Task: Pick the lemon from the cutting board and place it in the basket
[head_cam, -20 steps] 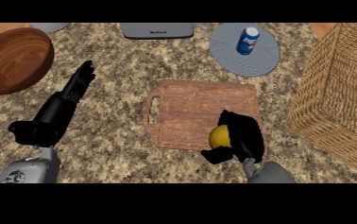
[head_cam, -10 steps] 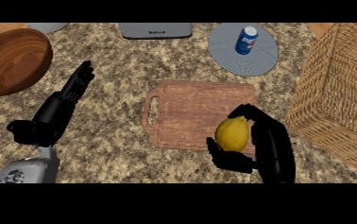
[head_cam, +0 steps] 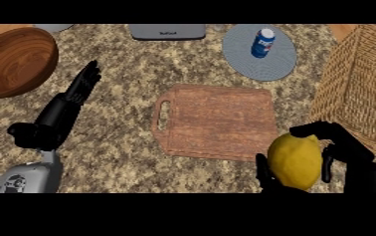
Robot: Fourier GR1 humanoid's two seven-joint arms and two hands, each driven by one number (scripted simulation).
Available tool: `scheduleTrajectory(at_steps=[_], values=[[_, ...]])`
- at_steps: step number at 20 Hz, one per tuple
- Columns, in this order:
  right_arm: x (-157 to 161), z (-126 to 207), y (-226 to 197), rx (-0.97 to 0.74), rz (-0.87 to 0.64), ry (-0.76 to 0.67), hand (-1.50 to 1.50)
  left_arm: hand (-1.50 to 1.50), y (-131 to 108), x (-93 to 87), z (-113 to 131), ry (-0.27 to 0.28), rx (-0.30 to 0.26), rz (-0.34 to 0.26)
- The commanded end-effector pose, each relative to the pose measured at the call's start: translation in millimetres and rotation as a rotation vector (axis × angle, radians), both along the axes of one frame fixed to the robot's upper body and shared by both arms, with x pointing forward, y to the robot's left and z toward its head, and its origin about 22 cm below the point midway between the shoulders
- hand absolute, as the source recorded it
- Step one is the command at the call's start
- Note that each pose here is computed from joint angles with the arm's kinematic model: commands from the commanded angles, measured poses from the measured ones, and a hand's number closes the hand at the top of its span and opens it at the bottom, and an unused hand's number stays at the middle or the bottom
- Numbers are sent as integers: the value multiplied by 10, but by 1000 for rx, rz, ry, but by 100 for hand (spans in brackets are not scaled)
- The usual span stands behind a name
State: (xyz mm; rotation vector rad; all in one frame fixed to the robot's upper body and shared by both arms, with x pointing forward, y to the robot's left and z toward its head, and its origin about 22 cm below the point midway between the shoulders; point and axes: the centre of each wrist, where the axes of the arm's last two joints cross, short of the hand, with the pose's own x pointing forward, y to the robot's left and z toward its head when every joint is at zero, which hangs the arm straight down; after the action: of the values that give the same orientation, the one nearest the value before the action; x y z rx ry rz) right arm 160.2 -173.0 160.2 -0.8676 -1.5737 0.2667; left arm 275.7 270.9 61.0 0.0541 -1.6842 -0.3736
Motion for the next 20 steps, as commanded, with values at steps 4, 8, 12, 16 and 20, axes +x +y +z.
scheduleTrajectory(at_steps=[4,8,12,16,20], values=[[48,423,-298,-81,-167,-46,150,0,-133,31,-108,5,-3,-4],[382,612,-514,-43,-222,-42,150,0,-88,-109,90,15,-11,-30],[682,748,-621,-28,-298,-81,150,0,-64,6,161,-19,-12,-6],[920,816,-865,-29,-361,-120,150,0,-76,80,54,5,-7,-9],[1063,869,-1151,9,-466,-182,150,0,32,76,-124,-4,2,-6]])
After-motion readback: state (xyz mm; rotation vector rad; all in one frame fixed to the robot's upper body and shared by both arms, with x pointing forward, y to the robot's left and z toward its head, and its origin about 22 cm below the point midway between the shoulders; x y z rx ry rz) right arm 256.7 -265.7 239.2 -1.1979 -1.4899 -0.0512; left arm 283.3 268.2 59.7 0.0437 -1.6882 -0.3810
